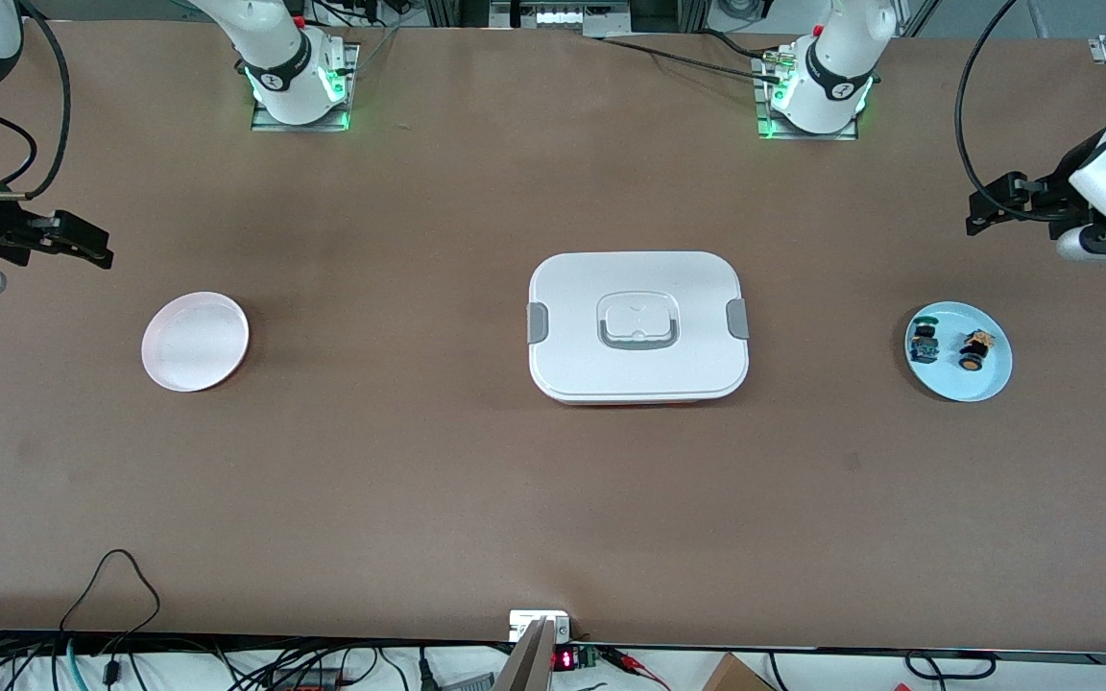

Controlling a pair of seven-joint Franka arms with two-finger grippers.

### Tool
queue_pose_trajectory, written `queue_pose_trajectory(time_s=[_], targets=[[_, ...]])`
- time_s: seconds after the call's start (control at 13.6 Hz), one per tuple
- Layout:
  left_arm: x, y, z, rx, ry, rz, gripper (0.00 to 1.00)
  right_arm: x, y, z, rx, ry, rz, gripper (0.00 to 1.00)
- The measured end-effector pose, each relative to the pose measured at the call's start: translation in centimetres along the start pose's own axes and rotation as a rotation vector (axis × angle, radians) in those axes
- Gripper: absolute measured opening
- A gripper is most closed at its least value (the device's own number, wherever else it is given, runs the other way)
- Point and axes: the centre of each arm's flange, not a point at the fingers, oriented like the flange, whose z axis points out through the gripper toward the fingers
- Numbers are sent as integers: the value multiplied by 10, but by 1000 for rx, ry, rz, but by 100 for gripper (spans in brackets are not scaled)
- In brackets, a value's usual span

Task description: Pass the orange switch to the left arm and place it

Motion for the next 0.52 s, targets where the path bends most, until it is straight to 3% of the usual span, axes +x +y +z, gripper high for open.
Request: queue_pose_trajectory(time_s=[0.52], targets=[[2, -1, 4, -1, -3, -1, 100, -1, -1, 0, 0, -5, -3, 100]])
